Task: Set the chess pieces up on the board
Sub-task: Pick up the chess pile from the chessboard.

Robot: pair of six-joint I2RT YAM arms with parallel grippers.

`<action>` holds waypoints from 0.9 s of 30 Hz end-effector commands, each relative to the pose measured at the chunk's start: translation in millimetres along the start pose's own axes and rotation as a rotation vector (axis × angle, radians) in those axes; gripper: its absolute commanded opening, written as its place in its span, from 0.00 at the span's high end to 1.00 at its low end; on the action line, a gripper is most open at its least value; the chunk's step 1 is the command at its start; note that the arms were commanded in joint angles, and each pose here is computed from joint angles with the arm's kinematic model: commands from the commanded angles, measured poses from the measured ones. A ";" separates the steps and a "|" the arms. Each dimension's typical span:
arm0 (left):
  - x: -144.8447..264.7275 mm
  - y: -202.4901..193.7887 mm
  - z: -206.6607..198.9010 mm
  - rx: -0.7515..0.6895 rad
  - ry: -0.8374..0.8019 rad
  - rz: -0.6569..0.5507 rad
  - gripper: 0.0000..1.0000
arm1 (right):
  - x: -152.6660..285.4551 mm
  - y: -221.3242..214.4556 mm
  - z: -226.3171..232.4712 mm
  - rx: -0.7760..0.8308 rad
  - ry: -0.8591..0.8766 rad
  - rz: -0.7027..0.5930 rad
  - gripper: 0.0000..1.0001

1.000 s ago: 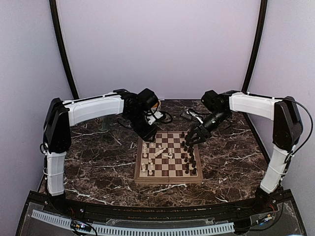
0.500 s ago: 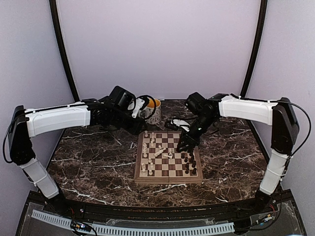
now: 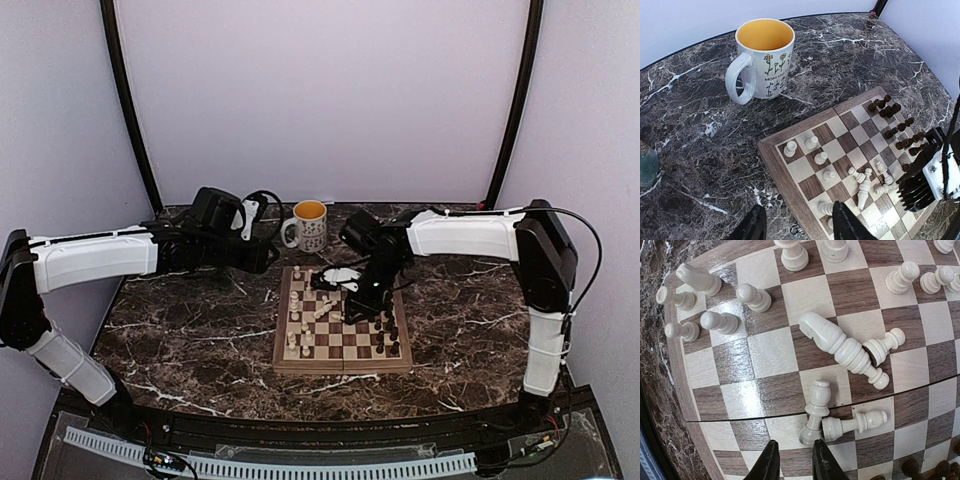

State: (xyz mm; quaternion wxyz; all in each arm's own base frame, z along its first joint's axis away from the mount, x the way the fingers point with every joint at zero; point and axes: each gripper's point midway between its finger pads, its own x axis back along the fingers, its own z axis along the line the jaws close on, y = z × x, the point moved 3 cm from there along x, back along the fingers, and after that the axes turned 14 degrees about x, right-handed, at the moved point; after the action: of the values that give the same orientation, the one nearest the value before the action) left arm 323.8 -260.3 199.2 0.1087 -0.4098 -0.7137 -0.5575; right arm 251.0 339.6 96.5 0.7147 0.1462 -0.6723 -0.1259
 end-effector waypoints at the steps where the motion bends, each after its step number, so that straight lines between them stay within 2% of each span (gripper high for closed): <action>1: 7.4 6.6 -5.2 0.018 -0.040 -0.039 0.53 | -3.1 8.9 -6.7 0.023 -0.050 0.013 0.77; 14: -0.4 3.3 -6.1 0.015 -0.049 -0.024 0.53 | -16.4 9.5 -11.3 0.008 -0.067 0.042 0.73; 23: 0.4 3.2 -4.7 0.012 -0.043 -0.025 0.53 | 10.0 24.5 -16.3 -0.027 -0.118 0.004 0.71; 27: -0.1 4.1 -5.0 0.014 -0.044 -0.028 0.53 | 8.0 27.6 -18.7 -0.037 -0.117 0.001 0.71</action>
State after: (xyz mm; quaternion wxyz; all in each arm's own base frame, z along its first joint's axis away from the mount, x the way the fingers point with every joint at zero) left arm 324.2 -265.7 199.0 0.0960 -0.4170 -0.7190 -0.5476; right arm 266.9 353.4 95.0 0.6910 0.1164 -0.7015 -0.1296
